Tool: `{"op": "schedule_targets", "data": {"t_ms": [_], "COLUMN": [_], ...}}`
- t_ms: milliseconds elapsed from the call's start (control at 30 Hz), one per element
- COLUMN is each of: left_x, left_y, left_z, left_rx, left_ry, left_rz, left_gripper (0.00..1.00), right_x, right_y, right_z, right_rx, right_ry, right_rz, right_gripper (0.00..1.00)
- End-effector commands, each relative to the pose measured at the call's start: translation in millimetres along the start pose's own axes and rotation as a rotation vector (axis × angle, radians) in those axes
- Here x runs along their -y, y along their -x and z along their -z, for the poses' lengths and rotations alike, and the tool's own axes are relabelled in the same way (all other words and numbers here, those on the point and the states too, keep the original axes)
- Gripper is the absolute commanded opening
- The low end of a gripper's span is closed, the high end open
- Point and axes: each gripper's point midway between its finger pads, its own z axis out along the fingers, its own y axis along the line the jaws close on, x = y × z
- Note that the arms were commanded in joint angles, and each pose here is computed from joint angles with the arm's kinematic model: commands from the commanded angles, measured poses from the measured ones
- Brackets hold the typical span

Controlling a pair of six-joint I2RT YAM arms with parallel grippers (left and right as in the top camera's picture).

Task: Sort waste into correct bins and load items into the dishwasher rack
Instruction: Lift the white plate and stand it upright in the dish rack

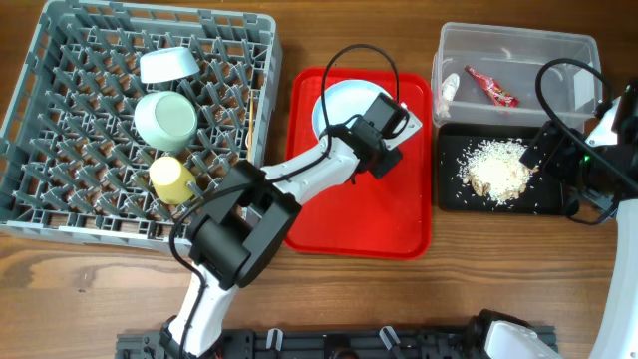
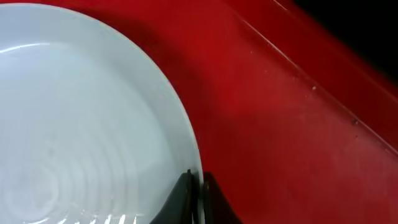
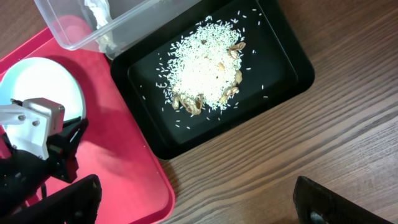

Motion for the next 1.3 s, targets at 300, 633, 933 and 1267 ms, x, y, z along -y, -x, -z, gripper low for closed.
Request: {"op": "schedule_targets", "data": {"t_ms": [300, 633, 933, 1267], "left_x": [-8.1, -81.2, -165.2, -212.5], "left_y": [45.7, 93.8, 68.0, 8.6], "left_z": [54.2, 200.7, 289.0, 256.0], "left_rx": [0.136, 0.414, 0.567, 0.435], "left_ry": [0.024, 0.104, -0.27, -0.282], "left_rz": [0.104, 0.406, 0.838, 1.068], "left_gripper": [0.04, 0.04, 0.04, 0.04], "right_x": [2.8, 2.7, 2.7, 1.9], "right_y": [0.2, 0.3, 0.3, -0.3], "right_z": [-1.7, -1.7, -1.7, -1.7], "right_rx": [-0.003, -0.003, -0.003, -0.006], "right_ry": [-0.012, -0.012, -0.012, -0.007], "right_rz": [-0.022, -0.022, -0.022, -0.022], "right_gripper": [1.0, 1.0, 1.0, 1.0]}}
